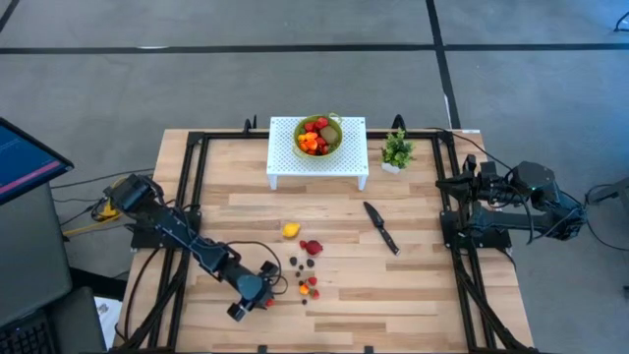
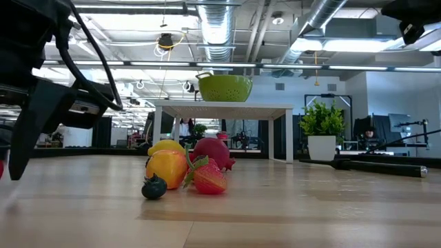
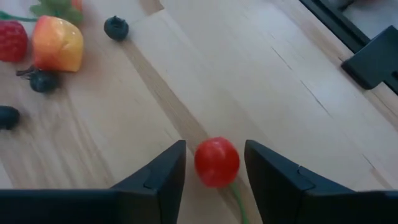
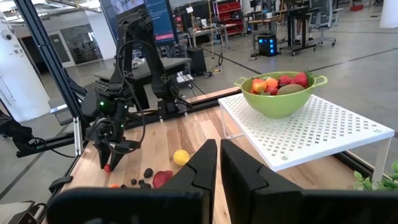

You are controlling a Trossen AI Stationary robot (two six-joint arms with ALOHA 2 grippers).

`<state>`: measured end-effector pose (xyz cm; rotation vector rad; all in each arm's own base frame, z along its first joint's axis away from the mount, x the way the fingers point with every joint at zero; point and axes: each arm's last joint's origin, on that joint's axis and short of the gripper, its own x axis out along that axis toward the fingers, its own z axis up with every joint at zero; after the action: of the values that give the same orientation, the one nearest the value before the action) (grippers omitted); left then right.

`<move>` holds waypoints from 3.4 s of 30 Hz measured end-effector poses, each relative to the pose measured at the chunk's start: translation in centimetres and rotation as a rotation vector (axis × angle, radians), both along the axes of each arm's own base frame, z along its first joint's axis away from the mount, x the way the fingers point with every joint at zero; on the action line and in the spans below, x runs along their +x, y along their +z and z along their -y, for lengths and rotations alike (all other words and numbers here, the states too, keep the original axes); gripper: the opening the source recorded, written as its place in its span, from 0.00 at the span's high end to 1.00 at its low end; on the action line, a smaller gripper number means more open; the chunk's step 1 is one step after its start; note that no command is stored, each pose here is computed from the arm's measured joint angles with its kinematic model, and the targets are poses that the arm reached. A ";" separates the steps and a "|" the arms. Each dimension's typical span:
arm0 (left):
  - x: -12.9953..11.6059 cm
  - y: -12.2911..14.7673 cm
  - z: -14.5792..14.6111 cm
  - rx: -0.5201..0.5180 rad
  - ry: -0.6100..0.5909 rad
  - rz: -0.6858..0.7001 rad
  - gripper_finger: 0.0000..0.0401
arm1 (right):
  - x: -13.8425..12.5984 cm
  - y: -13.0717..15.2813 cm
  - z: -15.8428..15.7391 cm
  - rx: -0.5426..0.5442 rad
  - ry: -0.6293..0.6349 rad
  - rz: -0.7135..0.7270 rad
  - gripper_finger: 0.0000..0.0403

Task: Pick & Place Fruit
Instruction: Put the red cherry into the green strainer bowl, then put the yellow lemon into the green strainer bowl

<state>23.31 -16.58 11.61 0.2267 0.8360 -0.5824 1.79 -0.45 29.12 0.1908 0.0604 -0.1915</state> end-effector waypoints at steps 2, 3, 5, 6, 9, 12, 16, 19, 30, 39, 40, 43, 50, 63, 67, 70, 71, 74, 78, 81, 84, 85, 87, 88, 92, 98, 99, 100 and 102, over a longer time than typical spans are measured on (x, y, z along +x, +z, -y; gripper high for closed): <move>0.0 0.0 0.0 -0.004 -0.001 -0.001 0.64 | 0.0 0.0 0.0 0.000 0.000 0.000 0.96; 0.1 0.0 0.0 -0.009 -0.003 0.002 0.65 | 0.0 0.0 0.0 0.000 0.000 0.000 0.96; -0.1 -0.2 -0.2 -0.020 -0.002 0.014 0.67 | 0.0 0.0 0.0 0.000 0.000 0.000 0.96; -0.2 -0.4 -0.3 -0.024 -0.002 0.016 0.68 | 0.0 0.0 0.0 0.000 0.000 0.000 0.96; -0.5 -0.6 -0.4 -0.055 0.013 0.027 0.71 | 0.0 0.0 0.0 0.000 0.000 0.000 0.96; -0.6 -0.8 -0.5 -0.070 0.028 0.022 0.72 | 0.0 0.0 0.0 0.000 0.000 0.000 0.96; -0.5 -0.8 -0.7 -0.063 0.029 0.029 0.72 | 0.0 0.0 0.0 0.000 0.000 0.000 0.96; -0.1 -0.4 -1.4 -0.065 0.053 0.037 0.72 | 0.0 0.0 0.0 0.000 0.000 0.000 0.96; 1.9 9.0 -10.6 0.002 0.328 0.512 0.72 | 0.0 0.0 0.0 0.000 0.000 0.000 0.96; 0.4 15.6 -20.2 0.053 0.695 0.925 0.72 | 0.0 0.0 0.0 0.000 0.000 0.000 0.96; 0.4 16.0 -21.1 0.068 0.730 0.936 0.72 | 0.0 0.0 0.0 0.000 0.000 0.000 0.96; 0.9 17.1 -23.4 0.097 0.793 0.959 0.71 | 0.0 0.0 0.0 0.000 0.000 0.000 0.96; 3.7 18.0 -28.2 0.143 0.885 0.940 0.71 | 0.0 0.0 0.0 0.000 0.000 0.000 0.96; 6.3 15.5 -31.9 0.163 0.919 0.844 0.71 | 0.0 0.0 0.0 0.000 0.000 0.000 0.96; 6.3 15.7 -31.9 0.171 0.907 0.863 0.70 | 0.0 0.0 0.0 0.000 0.000 0.000 0.96; 6.3 15.8 -31.9 0.199 0.890 0.872 0.64 | 0.0 0.0 0.0 0.000 0.000 0.000 0.96; 6.3 15.8 -31.8 0.199 0.888 0.872 0.62 | 0.0 0.0 0.0 0.000 0.000 0.000 0.96; 6.2 16.5 -31.1 0.198 0.867 0.896 0.56 | 0.0 0.0 0.0 0.000 0.000 0.000 0.96; 5.2 19.2 -29.3 0.172 0.825 0.990 0.51 | 0.0 0.0 0.0 0.000 0.000 0.000 0.96; 4.2 21.1 -27.4 0.085 0.806 1.050 0.50 | 0.0 0.0 0.0 0.000 0.000 0.000 0.96; 2.9 22.1 -25.4 -0.066 0.802 1.072 0.49 | 0.0 0.0 0.0 0.000 0.000 0.001 0.96; 2.5 22.1 -24.8 -0.109 0.798 1.074 0.49 | 0.0 0.0 0.0 0.000 0.000 0.000 0.96; 1.6 22.1 -23.7 -0.161 0.781 1.075 0.50 | 0.0 0.0 0.0 0.000 0.000 0.000 0.96; 1.2 22.1 -23.3 -0.171 0.769 1.081 0.50 | 0.0 0.0 0.0 0.000 0.000 0.000 0.96; -0.4 22.4 -21.8 -0.202 0.729 1.113 0.49 | 0.0 0.0 0.0 0.000 0.000 0.000 0.96; -2.5 22.7 -20.5 -0.312 0.711 1.141 0.50 | 0.0 0.0 0.0 0.000 0.000 0.000 0.96; -2.7 22.5 -20.3 -0.315 0.706 1.137 0.50 | 0.0 0.0 0.0 0.000 0.000 0.000 0.96; -2.8 22.2 -20.1 -0.318 0.700 1.129 0.50 | 0.0 0.0 0.0 0.000 0.000 0.000 0.96; -3.0 21.7 -19.8 -0.324 0.690 1.114 0.50 | 0.0 0.0 0.0 0.000 0.000 0.000 0.96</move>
<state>20.28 3.21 33.27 -0.0593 -0.2854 0.1121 1.78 -0.45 29.12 0.1909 0.0601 -0.1915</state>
